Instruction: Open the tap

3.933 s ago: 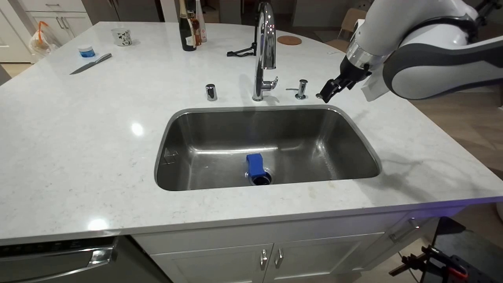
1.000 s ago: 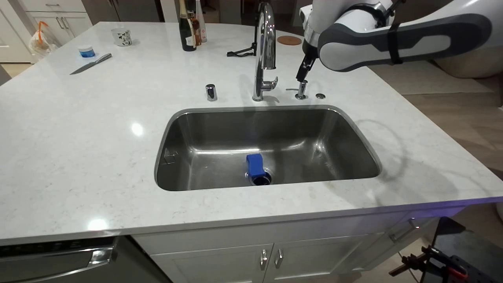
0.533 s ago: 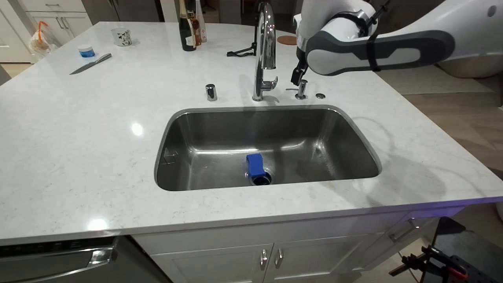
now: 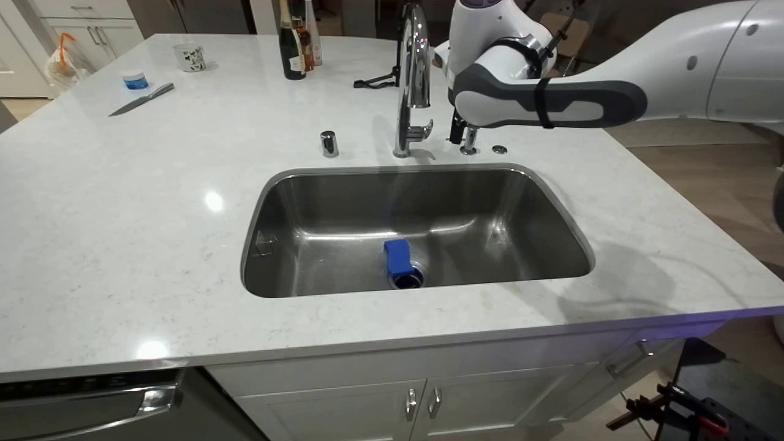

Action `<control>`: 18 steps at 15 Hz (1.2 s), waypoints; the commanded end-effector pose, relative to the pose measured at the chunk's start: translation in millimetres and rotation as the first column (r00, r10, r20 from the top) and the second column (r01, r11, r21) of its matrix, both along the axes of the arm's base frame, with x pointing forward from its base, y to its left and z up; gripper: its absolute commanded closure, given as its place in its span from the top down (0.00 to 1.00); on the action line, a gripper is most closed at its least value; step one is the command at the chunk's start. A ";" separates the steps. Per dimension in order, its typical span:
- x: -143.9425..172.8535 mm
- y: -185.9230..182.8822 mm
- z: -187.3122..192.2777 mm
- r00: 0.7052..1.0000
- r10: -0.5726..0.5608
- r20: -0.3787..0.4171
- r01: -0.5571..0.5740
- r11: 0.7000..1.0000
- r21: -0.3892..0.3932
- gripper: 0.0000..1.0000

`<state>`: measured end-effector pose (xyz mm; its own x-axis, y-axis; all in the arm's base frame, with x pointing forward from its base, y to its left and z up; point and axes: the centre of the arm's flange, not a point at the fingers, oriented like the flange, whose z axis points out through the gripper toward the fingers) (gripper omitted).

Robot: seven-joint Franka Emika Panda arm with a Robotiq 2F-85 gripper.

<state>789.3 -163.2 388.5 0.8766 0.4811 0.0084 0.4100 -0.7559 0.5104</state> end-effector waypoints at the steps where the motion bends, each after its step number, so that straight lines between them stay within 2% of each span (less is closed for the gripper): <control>1: 32.9 -17.4 19.0 0.986 0.147 -0.076 -0.151 0.987 -0.047 1.00; 4: 35.7 -24.7 26.5 0.972 0.211 -0.099 -0.220 0.972 -0.083 1.00; 5: 6.0 -16.0 13.0 0.981 0.178 -0.076 -0.183 0.981 -0.066 1.00; 10: 8.3 -17.9 15.5 0.977 0.197 -0.080 -0.203 0.976 -0.077 1.00; 14: 37.4 -15.1 0.7 0.994 0.088 -0.061 -0.093 0.992 -0.088 1.00; 18: 49.6 -9.0 -16.9 0.997 0.081 -0.009 -0.082 0.991 -0.101 1.00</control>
